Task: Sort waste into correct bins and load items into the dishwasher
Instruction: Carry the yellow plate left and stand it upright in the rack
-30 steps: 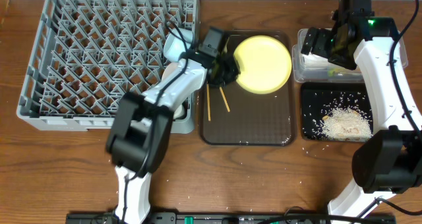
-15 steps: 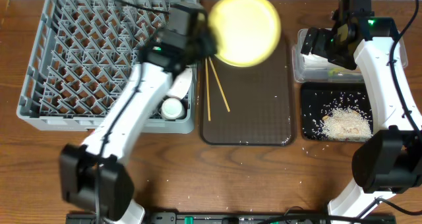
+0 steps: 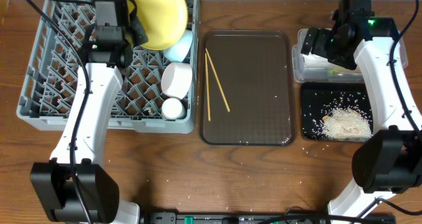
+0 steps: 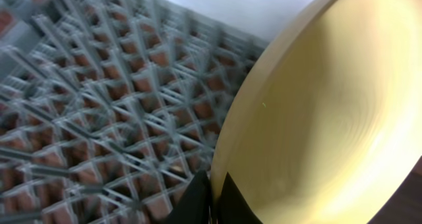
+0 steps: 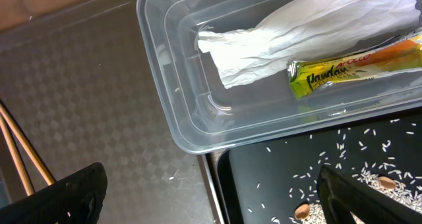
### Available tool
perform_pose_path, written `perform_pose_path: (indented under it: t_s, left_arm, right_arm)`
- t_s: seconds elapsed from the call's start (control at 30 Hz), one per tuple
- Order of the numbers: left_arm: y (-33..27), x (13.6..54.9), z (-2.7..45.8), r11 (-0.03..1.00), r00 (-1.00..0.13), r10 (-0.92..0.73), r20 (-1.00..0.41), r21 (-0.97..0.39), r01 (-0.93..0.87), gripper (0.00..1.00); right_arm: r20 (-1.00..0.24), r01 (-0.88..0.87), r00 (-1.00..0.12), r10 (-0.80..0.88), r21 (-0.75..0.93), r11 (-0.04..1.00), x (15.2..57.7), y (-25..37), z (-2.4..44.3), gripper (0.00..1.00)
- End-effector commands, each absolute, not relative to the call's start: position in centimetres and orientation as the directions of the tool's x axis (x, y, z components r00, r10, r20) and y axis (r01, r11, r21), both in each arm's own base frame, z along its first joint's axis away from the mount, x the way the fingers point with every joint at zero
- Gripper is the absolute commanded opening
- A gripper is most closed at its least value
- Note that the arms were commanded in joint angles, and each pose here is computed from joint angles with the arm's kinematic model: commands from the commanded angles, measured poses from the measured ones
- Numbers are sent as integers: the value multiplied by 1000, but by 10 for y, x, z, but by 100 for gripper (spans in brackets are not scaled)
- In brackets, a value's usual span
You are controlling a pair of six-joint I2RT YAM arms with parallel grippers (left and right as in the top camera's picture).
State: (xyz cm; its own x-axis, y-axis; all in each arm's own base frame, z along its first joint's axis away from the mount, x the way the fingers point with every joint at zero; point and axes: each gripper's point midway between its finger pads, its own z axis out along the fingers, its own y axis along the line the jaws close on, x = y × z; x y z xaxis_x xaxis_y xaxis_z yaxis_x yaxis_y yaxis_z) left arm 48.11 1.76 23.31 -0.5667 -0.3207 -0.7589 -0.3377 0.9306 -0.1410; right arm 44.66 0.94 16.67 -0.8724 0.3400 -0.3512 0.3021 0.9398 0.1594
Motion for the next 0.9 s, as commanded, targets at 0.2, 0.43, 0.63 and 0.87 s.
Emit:
perform_pose_path:
  t_s: [0.2,0.43,0.63,0.87]
  left_arm:
    - [78,479,209,900,-503,-236,-832,7,-435,8]
    - [94,476,202,880,-507,-179,-843,93,-465,7]
    - [100,476,195,867,-524,-161,-836,134,-480,7]
    - [91,478,187,877,-560,-119,-820,178,-447,7]
  right_arm:
    - [-374,299,-863,339,162,940,446,10,177,99]
    - [-374,299,-863,339,162,940,446,10,177,99]
    - [-374,299,-863,339,163,940,446,10,177,99]
    - [-374,299,-863,339,163,940,446,10,177,99]
